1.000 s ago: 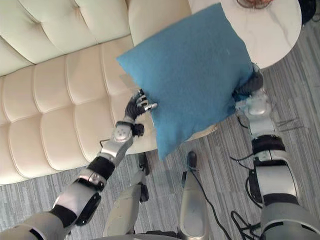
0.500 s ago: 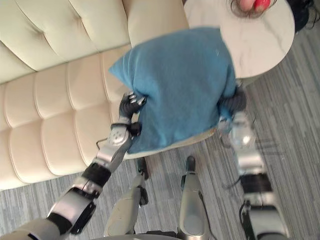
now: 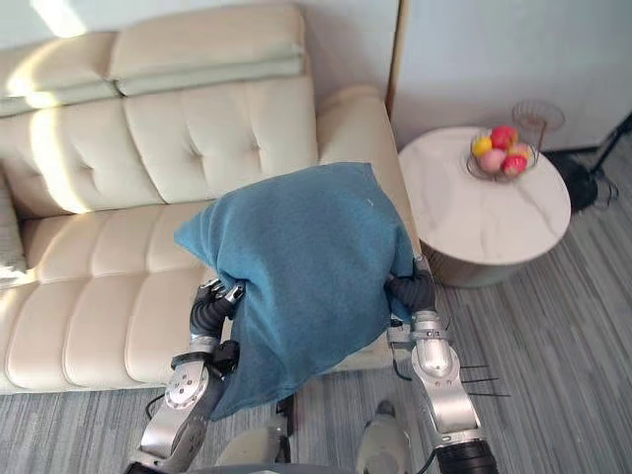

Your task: Pick up cushions and gather them together orderly.

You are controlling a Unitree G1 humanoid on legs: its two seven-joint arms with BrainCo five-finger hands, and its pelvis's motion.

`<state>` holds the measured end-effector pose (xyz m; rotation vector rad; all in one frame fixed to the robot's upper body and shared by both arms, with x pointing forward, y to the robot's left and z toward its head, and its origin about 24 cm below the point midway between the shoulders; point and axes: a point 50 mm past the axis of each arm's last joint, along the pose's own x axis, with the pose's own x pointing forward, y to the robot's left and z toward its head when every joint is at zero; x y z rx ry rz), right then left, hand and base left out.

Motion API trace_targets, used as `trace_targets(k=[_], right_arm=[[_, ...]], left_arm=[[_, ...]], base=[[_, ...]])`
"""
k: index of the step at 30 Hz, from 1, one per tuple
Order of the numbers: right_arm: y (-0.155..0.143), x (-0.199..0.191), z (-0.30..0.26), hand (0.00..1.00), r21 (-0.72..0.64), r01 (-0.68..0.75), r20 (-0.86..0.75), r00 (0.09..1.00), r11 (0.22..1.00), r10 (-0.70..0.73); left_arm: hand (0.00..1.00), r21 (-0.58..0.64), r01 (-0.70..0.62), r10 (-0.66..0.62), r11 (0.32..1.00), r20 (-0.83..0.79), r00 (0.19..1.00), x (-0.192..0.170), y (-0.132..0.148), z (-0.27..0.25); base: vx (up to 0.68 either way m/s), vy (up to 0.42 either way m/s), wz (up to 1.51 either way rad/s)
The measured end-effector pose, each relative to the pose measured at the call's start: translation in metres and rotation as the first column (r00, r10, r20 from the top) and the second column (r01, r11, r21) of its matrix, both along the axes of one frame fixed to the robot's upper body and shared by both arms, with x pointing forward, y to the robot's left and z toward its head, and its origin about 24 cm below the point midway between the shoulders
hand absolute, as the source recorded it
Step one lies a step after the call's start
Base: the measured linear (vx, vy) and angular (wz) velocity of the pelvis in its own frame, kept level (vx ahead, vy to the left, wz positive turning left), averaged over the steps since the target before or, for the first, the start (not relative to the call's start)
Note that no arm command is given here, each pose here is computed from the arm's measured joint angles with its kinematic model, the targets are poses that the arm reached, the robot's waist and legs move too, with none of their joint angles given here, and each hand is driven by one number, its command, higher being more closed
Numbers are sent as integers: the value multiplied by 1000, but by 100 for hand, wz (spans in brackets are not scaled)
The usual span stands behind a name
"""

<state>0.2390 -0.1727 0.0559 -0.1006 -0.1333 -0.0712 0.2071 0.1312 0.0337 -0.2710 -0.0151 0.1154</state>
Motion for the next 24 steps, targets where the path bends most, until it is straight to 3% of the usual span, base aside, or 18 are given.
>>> trace_targets(k=[8,12,18,24], right_arm=[[3,18,24,100,-17,1,105,995,1000,1],[0,21,29,100,-15,19,127,992,1000,-17],[5,13,6,100,1,48,40,998,999,-48],[7,13,-14,100,2,39,-44,998,999,-39]], left_arm=[[100,-53,-34,36,998,44,998,6,-2,8],[100,-79,-37,43,996,81,996,9,-6,14],[100,1,-33,33,999,-13,999,11,4,-7],[100,48,-21,24,999,-50,998,4,10,-15]], base=[[-51,71,70],[-67,440,24],[60,521,-14],[155,209,-11]])
